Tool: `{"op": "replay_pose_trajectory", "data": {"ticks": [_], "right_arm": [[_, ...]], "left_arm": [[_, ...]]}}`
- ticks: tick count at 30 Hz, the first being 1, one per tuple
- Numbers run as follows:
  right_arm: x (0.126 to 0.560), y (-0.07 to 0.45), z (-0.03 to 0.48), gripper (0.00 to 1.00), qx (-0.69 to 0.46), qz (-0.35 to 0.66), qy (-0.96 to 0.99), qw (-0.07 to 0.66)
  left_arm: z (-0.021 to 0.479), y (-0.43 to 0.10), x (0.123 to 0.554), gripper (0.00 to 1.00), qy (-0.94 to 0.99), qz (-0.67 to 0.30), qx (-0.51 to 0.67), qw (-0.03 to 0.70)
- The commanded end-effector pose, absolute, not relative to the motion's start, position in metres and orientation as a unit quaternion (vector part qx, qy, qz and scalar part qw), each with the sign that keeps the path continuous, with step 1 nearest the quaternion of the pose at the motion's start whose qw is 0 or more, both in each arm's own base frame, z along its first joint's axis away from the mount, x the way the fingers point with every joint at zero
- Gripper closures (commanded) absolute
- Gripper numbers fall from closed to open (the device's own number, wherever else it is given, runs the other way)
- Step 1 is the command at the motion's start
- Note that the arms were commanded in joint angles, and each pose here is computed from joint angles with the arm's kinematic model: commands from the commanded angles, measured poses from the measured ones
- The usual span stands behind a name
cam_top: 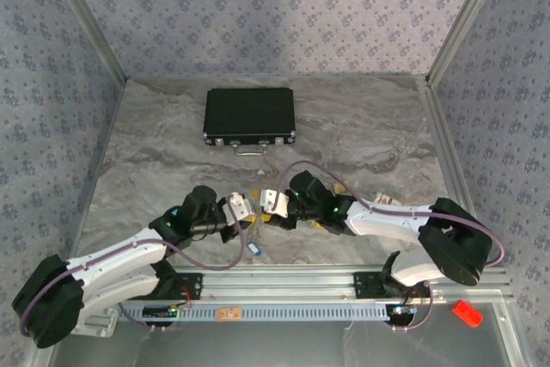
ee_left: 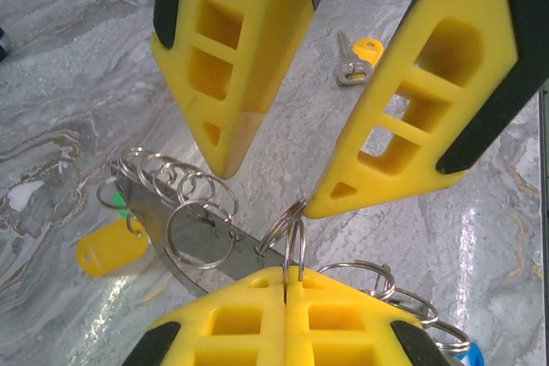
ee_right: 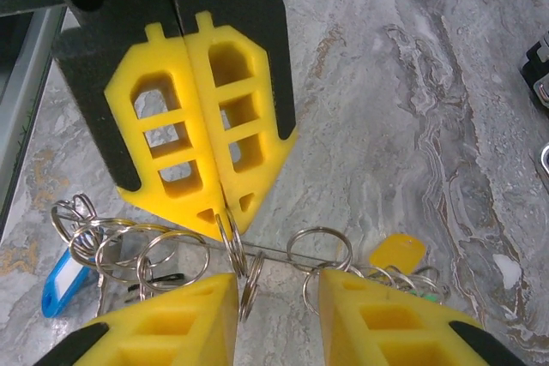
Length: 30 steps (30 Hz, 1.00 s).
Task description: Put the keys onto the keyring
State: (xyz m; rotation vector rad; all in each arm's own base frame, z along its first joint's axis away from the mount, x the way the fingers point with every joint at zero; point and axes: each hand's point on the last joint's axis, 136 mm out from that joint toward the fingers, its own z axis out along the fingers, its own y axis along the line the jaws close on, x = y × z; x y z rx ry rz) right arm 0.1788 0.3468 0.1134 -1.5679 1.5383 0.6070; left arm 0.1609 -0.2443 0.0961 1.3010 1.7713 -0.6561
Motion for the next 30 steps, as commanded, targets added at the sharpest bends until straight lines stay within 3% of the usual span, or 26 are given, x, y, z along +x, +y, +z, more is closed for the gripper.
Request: {"op": "replay_pose_trajectory", "data": {"ticks": [1, 11, 18, 30], "right_arm": [[0.174, 0.354, 0.124, 0.69, -0.633, 0.253, 0.595, 0.426], [0.167, 0.362, 0.118, 0.71, -0.641, 0.270, 0.588, 0.414], [0.168, 0.368, 0.121, 0.78, -0.641, 0.278, 0.581, 0.417], [0.169, 0.368, 0.113, 0.78, -0.645, 0.273, 0.585, 0.409]], "left_arm": [[0.112, -0.250, 0.164, 1.00, 0.699, -0.267, 0.511, 0.422], [0.118, -0.252, 0.165, 1.00, 0.691, -0.271, 0.511, 0.433], [0.119, -0.254, 0.163, 1.00, 0.684, -0.278, 0.515, 0.436], [0.124, -0.257, 0.162, 1.00, 0.675, -0.284, 0.518, 0.441]]}}
